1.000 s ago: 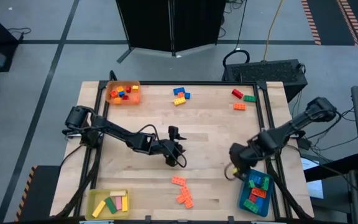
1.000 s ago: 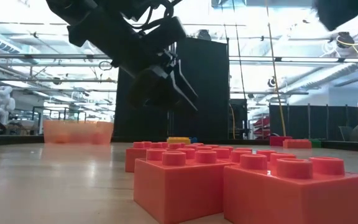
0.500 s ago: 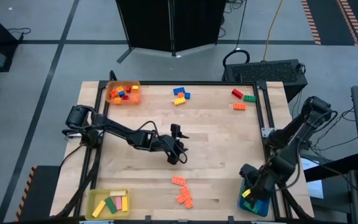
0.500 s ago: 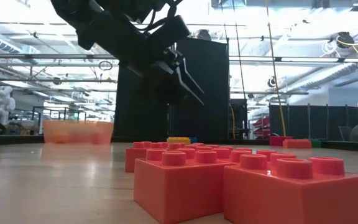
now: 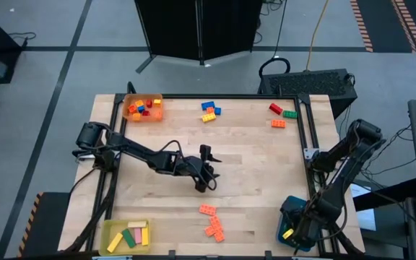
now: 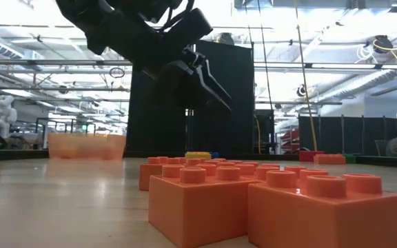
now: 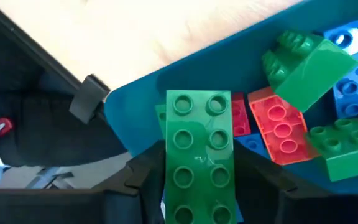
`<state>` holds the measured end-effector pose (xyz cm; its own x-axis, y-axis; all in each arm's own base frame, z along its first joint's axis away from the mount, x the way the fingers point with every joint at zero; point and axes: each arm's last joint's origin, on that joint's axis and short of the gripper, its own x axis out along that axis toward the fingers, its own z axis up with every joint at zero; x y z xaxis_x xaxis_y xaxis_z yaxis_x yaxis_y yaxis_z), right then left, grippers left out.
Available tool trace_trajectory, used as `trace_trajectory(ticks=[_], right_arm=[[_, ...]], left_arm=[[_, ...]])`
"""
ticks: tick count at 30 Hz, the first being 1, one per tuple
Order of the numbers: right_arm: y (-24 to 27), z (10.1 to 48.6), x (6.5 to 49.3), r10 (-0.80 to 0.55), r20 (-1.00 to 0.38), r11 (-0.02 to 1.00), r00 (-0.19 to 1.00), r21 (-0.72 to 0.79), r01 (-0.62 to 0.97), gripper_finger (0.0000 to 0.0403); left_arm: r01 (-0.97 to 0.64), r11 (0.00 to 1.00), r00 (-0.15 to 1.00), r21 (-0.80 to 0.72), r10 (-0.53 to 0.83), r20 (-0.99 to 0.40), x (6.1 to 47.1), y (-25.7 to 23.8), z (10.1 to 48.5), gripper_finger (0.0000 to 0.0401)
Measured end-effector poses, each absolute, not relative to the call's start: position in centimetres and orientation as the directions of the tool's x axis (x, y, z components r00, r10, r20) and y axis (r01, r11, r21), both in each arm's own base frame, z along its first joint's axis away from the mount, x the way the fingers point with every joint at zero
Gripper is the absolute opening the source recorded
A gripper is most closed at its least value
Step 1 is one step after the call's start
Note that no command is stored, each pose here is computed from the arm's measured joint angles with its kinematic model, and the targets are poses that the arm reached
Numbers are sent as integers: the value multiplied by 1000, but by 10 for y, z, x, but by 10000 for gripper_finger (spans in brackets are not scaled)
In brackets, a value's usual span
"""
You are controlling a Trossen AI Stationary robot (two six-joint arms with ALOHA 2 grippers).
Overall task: Sort blocks by size
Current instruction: Put the green 8 stud game piece into the blue bin, then put the red 8 stud game piece into the blue bin
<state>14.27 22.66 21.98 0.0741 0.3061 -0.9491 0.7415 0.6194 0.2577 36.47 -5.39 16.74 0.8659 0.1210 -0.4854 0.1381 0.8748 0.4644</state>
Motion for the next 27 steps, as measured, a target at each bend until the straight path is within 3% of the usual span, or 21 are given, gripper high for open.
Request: trace_trajectory(ticks=[9, 13, 18, 27], right_arm=[[228, 214, 143, 283, -958, 626, 41, 217, 749, 214], [223, 213, 138, 277, -958, 638, -71, 128, 759, 237], [223, 215, 138, 310, -944, 656, -111, 128, 744, 234], [196, 235, 148, 311, -950, 688, -14, 215, 693, 209]], left_arm=[[134, 875, 847, 465, 142, -512, 364, -49, 165, 272], [82, 861, 824, 502, 225, -520, 362, -47, 163, 272], [28, 855, 803, 518, 289, -521, 361, -45, 162, 272], [58, 853, 813, 519, 261, -520, 362, -42, 163, 272]])
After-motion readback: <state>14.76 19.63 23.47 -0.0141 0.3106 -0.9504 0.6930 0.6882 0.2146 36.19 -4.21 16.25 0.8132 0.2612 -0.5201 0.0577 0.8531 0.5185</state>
